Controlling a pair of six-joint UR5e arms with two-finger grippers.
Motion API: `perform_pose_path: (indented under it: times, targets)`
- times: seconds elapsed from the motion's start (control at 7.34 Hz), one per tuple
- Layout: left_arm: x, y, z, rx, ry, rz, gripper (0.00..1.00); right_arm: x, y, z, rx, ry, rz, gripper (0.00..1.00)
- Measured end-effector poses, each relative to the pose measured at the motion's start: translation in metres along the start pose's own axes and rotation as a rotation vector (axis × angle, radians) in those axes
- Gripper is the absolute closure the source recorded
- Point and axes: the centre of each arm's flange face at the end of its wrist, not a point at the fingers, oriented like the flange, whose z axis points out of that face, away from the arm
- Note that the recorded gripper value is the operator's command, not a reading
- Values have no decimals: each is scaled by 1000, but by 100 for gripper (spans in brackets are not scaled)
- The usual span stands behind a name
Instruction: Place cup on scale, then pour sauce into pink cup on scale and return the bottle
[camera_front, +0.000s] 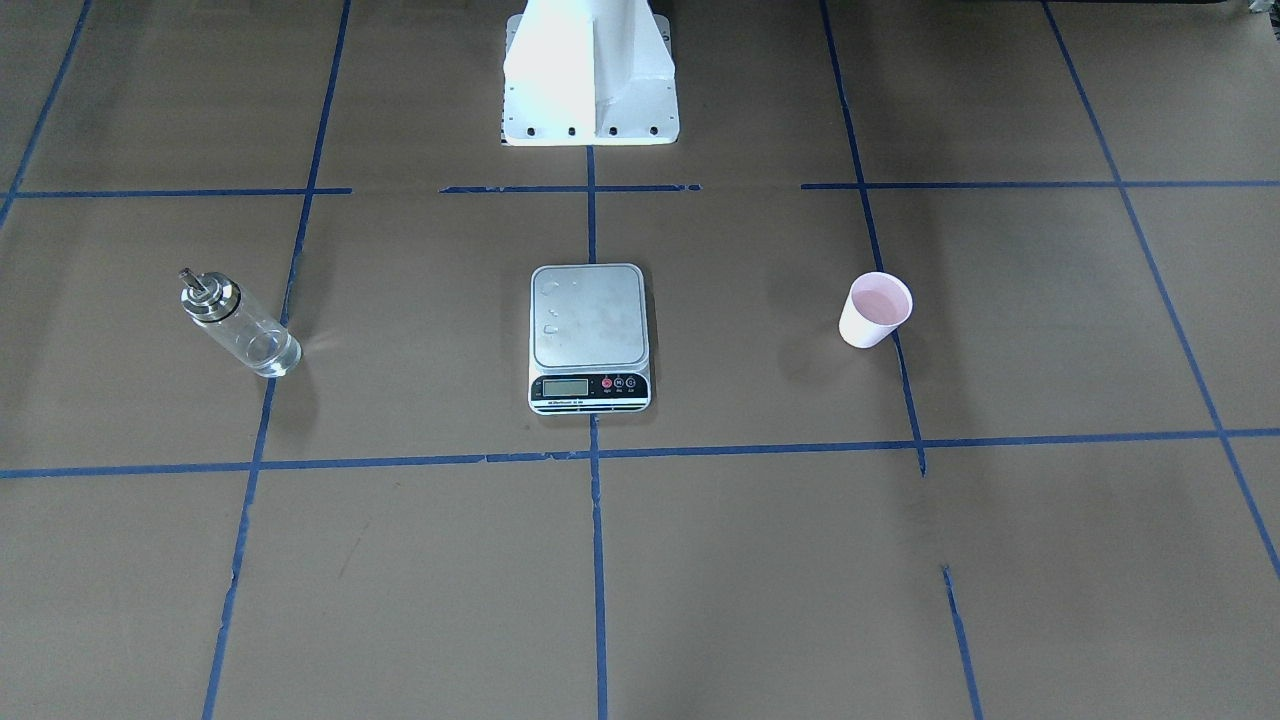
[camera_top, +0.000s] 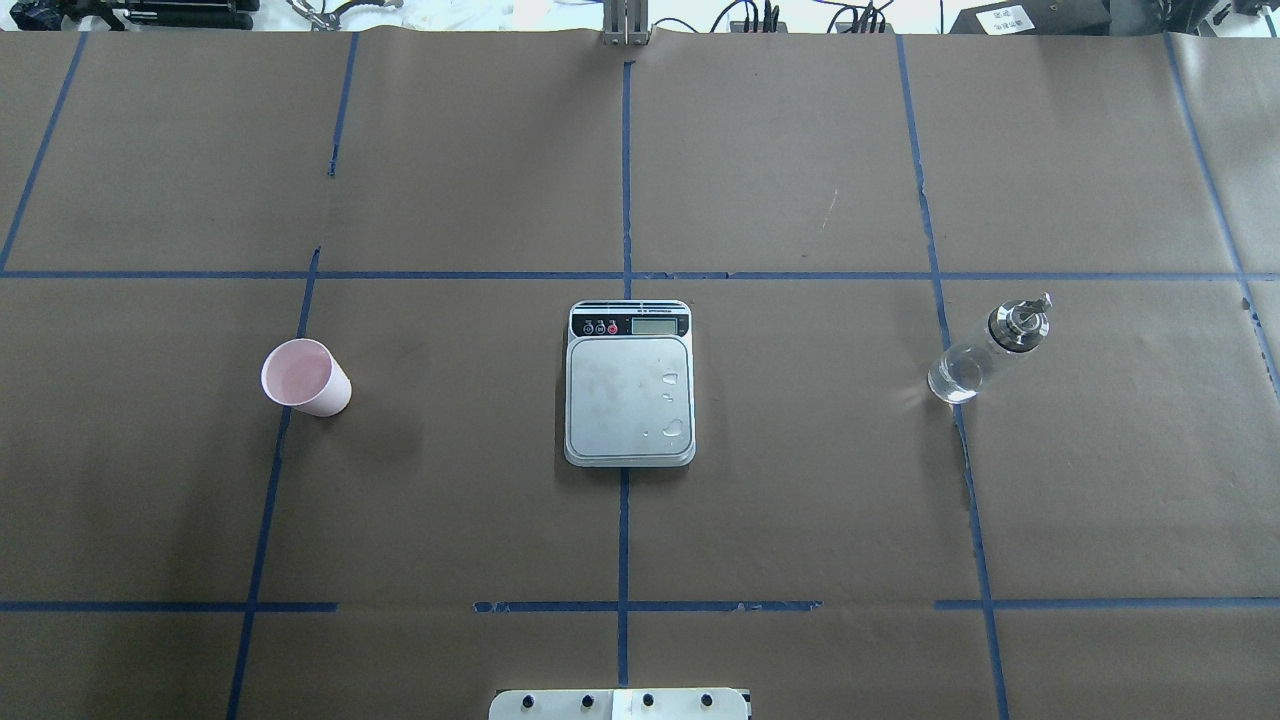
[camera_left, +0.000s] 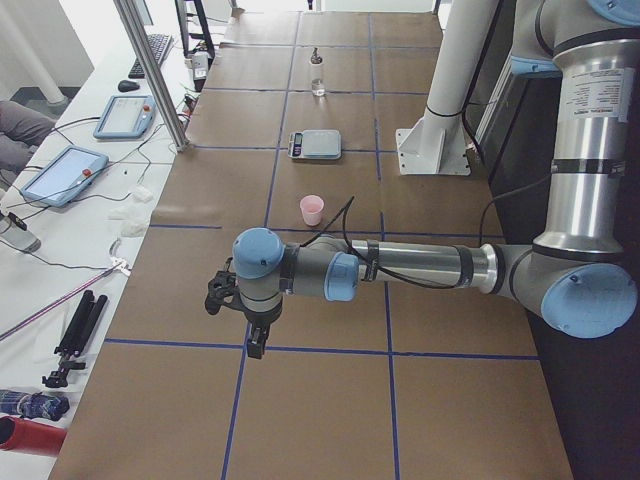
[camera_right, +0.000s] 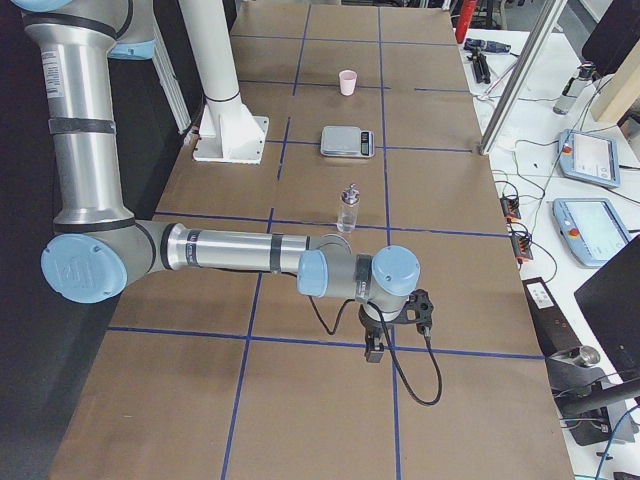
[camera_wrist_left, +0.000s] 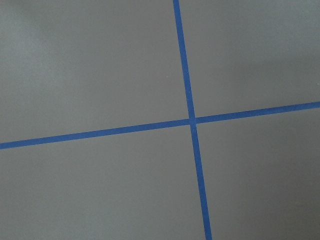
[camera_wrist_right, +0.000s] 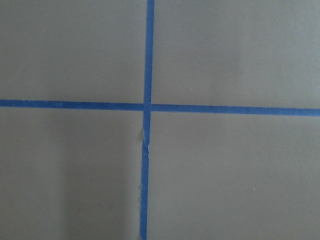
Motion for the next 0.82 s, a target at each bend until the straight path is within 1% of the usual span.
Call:
perform_pose_path:
  times: [0.41,0.54,0.82]
  targets:
    - [1,-1,-1,3,0,4,0,-3,-3,-3,7,0,-6,0]
    - [7,-5,-7,14,-1,16,0,-5,-4,-5,10,0,-7,0]
    - [40,-18,-40,76,-5,80,0,-7,-6,-8,15,-1,-9,0]
